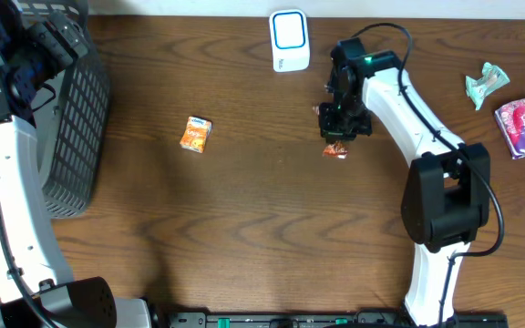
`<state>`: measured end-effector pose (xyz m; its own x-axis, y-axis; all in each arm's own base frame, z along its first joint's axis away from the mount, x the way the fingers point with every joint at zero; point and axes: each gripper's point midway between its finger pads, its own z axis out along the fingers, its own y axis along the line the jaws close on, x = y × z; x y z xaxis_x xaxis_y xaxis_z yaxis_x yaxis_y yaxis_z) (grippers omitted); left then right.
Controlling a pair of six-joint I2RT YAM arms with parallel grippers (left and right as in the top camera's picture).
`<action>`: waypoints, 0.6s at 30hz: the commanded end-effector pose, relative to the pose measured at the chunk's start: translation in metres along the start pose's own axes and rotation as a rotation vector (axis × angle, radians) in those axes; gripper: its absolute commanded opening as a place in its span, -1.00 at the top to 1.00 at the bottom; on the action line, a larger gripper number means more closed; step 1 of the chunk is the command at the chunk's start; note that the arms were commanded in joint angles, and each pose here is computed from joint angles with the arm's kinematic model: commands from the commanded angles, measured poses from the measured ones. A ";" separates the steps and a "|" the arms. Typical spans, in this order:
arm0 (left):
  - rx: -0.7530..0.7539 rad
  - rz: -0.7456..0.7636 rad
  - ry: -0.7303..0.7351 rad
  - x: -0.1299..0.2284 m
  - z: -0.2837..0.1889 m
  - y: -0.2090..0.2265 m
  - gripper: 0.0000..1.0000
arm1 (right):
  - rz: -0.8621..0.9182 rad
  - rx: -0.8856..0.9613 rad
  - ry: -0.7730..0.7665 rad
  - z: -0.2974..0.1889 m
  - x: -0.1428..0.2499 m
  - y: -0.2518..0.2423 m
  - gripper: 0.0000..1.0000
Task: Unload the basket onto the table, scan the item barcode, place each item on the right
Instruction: 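Hold the red-patterned bar in front of the white scanner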
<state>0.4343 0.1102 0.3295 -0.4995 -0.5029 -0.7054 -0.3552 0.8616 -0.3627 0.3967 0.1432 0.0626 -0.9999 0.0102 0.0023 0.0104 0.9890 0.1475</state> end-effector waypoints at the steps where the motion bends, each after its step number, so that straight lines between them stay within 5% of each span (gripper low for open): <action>1: 0.005 -0.007 -0.016 -0.004 -0.006 -0.002 -0.96 | 0.022 0.053 -0.054 0.001 -0.009 0.001 0.98; 18: 0.005 -0.007 -0.016 -0.004 -0.006 -0.002 -0.96 | -0.100 -0.070 -0.401 -0.047 -0.090 0.048 0.98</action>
<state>0.4343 0.1102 0.3295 -0.4995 -0.5029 -0.7054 -0.3552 0.8616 -0.3627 0.4651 0.1764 0.0905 -0.9518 -0.0151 -0.3062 -0.0732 0.9811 0.1790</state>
